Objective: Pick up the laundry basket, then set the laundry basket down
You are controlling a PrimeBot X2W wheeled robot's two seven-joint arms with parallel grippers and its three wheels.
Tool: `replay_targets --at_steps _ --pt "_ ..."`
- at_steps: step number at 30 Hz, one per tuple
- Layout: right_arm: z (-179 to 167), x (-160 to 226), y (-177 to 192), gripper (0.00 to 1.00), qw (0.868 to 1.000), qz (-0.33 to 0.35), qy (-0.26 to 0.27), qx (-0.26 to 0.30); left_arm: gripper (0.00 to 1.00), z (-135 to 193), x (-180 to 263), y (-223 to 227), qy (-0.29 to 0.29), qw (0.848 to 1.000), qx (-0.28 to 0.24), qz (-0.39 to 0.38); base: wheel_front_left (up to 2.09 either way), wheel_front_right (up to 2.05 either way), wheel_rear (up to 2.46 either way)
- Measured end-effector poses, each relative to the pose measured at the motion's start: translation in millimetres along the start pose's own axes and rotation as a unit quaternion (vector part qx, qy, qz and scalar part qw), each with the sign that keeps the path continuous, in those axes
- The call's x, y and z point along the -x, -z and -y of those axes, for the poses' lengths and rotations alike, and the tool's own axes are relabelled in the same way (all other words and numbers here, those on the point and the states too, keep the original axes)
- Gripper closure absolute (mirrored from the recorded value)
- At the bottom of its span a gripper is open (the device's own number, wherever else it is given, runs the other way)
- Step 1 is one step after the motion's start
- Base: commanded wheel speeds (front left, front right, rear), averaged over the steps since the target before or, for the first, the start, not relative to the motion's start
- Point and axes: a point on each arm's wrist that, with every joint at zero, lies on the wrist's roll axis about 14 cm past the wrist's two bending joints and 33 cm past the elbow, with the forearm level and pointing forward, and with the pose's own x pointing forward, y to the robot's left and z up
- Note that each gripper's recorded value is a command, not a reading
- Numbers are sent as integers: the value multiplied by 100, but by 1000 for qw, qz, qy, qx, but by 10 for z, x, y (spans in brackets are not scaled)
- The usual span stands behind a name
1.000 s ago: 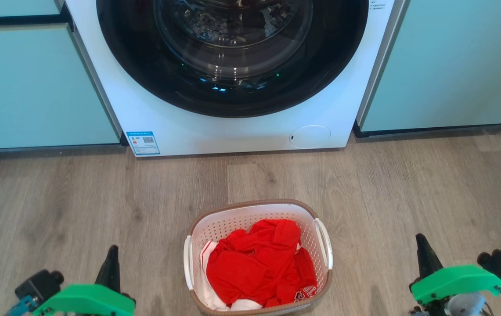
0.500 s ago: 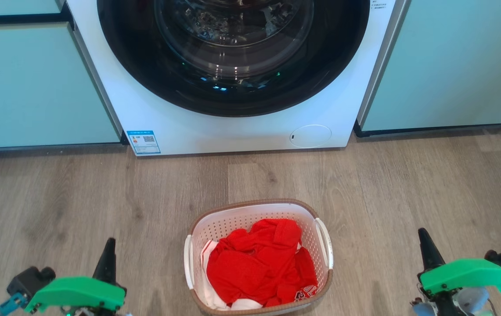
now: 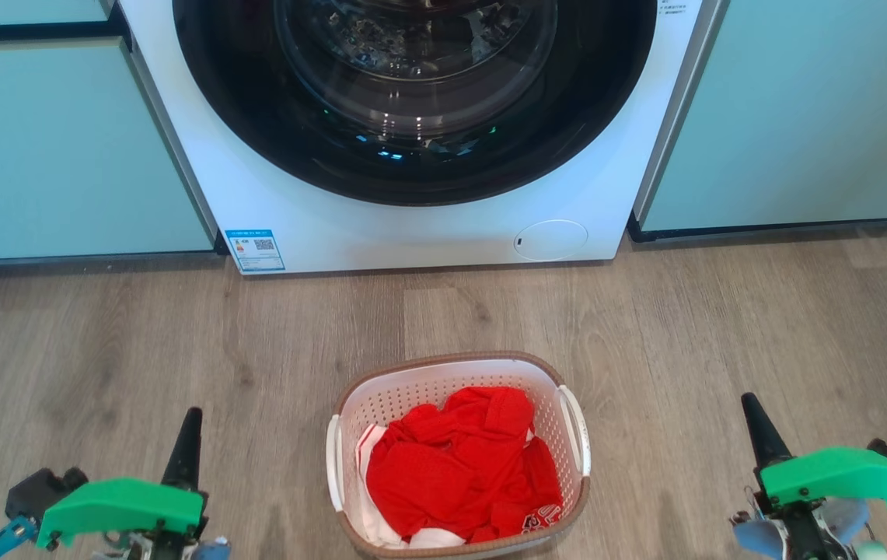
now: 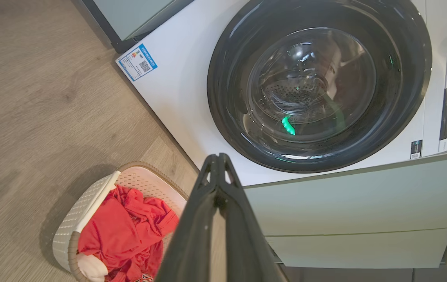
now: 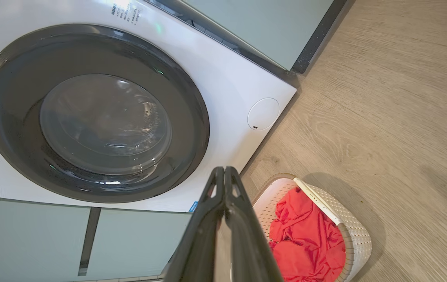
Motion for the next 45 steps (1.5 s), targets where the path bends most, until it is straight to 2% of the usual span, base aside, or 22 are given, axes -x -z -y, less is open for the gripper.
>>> replay_targets --at_steps 21,39,45 --pt "-51 -54 -87 100 993 3 -8 -117 100 136 -111 -115 26 992 121 3 0 0 0" --pt "-135 -108 -176 100 975 5 -27 -221 100 311 -201 -287 66 972 227 13 0 0 0" --pt "-137 -109 -180 100 975 5 -27 -222 100 331 -214 -312 70 971 229 15 0 0 0"
